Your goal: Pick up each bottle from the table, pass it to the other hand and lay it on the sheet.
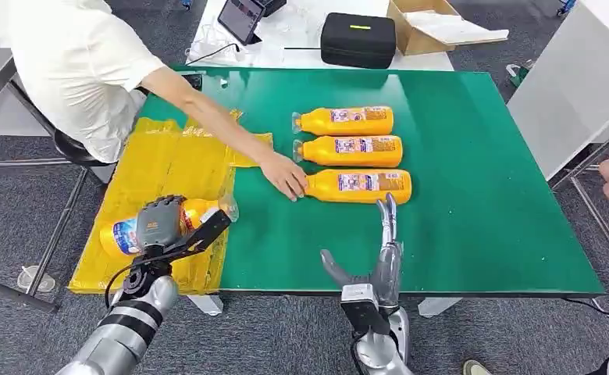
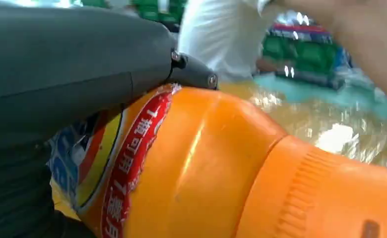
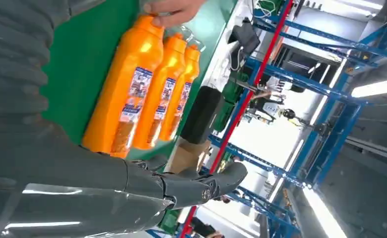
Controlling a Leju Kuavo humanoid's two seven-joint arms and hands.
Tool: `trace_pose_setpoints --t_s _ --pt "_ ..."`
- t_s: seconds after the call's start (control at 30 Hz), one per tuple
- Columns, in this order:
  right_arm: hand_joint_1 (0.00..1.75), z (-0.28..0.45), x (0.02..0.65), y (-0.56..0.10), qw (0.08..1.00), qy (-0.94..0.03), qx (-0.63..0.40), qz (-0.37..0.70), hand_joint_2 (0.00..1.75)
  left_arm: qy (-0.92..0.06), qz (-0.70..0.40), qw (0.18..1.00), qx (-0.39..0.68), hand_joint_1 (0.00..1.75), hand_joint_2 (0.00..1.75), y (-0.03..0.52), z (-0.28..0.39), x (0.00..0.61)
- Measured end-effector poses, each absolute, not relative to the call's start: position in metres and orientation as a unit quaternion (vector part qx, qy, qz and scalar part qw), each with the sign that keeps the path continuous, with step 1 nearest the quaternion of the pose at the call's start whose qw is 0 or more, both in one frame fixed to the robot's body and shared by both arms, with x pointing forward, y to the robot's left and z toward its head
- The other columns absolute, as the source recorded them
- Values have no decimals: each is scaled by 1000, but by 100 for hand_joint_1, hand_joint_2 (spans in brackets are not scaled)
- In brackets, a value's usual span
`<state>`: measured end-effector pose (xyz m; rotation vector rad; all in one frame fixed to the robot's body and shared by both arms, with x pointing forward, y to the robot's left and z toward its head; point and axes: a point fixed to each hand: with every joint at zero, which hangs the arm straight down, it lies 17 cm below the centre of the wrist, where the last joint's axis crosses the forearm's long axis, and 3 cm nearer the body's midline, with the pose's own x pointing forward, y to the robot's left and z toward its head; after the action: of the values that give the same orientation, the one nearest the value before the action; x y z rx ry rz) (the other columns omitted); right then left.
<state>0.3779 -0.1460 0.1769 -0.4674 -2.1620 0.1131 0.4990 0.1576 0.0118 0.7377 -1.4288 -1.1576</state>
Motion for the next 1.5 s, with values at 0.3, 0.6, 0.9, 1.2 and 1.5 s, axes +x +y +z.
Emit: trace_pose_setpoints --t_s 0.3,0.6,0.9,1.2,1.5 --pt "0 172 377 -143 452 -872 -179 50 175 -574 -511 569 291 0 175 165 -7 500" --pt "0 166 376 -142 462 -870 -168 47 175 -570 -527 588 228 0 175 158 -17 495" --pt "0 161 374 -138 468 -868 -157 50 175 -600 -524 566 211 0 175 145 -5 495" --pt "0 165 370 -127 441 -876 -174 95 175 -653 -501 534 193 0 175 116 16 484" --pt "0 157 369 -118 325 -850 -301 286 175 -765 -412 475 140 0 175 54 78 431"
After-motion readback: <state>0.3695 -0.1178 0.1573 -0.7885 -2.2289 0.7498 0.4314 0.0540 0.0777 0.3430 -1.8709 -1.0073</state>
